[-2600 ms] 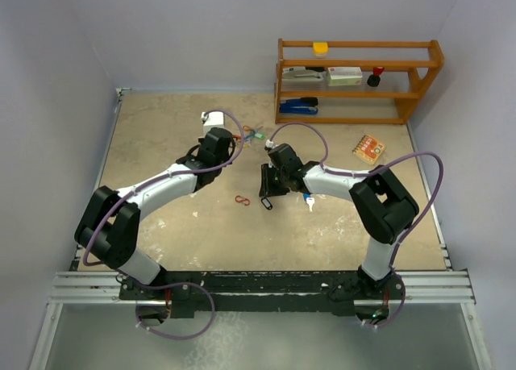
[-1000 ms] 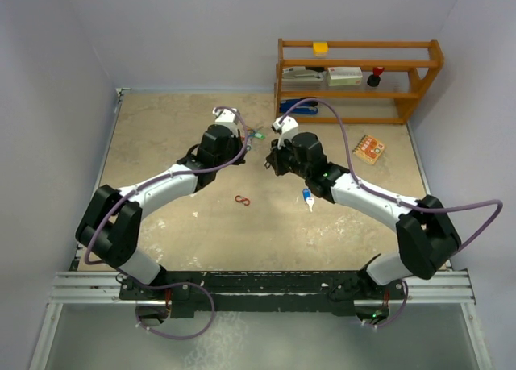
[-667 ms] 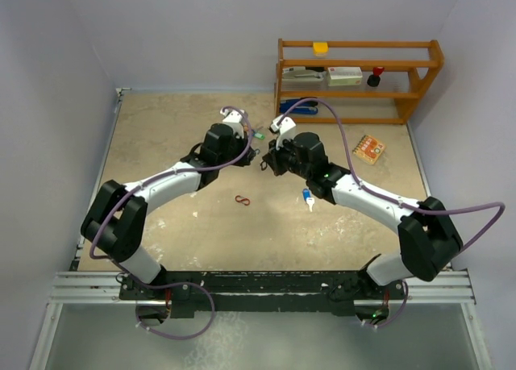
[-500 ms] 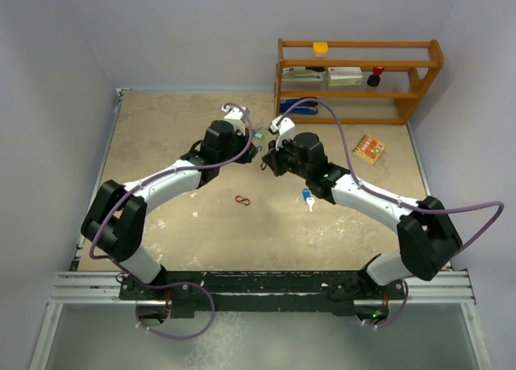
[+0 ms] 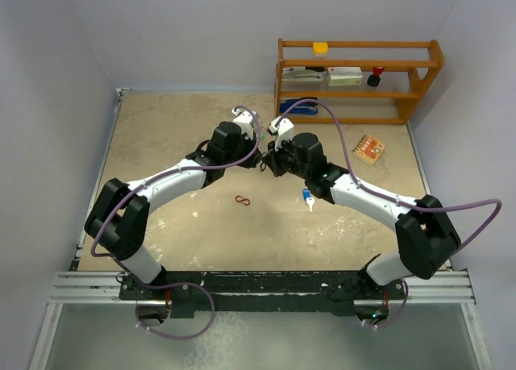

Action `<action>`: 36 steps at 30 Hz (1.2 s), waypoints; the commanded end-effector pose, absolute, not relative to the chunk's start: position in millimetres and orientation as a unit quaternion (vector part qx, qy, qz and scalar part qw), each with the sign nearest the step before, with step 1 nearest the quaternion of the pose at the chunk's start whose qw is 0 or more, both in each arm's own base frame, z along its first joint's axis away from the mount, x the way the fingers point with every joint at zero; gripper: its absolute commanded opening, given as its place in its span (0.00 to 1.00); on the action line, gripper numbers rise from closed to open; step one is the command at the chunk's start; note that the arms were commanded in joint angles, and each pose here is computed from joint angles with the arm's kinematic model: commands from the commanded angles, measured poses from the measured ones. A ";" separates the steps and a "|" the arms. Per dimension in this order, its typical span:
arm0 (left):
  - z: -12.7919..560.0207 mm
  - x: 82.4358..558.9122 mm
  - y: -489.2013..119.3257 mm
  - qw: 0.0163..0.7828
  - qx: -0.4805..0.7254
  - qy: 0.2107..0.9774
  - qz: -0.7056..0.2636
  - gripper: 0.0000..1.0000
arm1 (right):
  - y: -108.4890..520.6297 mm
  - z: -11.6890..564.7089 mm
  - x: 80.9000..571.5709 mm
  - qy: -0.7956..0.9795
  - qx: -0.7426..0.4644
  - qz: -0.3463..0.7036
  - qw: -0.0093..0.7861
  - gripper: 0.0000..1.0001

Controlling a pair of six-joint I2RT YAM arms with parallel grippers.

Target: Put the keys on the keyring

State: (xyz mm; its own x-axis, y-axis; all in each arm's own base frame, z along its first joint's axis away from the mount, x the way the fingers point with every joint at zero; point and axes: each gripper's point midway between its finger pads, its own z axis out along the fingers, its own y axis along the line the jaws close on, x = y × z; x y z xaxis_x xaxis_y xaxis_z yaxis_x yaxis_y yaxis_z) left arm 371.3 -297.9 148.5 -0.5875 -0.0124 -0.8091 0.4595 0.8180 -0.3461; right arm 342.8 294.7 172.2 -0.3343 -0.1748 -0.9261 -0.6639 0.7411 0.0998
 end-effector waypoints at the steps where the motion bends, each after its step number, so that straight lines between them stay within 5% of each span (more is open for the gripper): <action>1: 168.4 376.2 -305.1 0.453 0.146 0.834 -0.280 0.00 | 294.6 182.8 351.1 0.769 -0.267 0.233 0.532 0.00; 36: 177.6 365.9 -309.6 0.455 0.161 0.830 -0.279 0.00 | 288.6 165.7 360.0 0.783 -0.258 0.221 0.521 0.00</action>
State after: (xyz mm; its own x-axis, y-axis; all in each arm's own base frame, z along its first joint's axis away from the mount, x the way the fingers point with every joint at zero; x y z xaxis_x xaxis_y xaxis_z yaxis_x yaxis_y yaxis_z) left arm 358.3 -300.4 137.8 -0.6094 0.0469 -0.7915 0.4787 0.8175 -0.3201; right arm 352.2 287.3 153.4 -0.3625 -0.1977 -0.9108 -0.6344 0.7682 0.0857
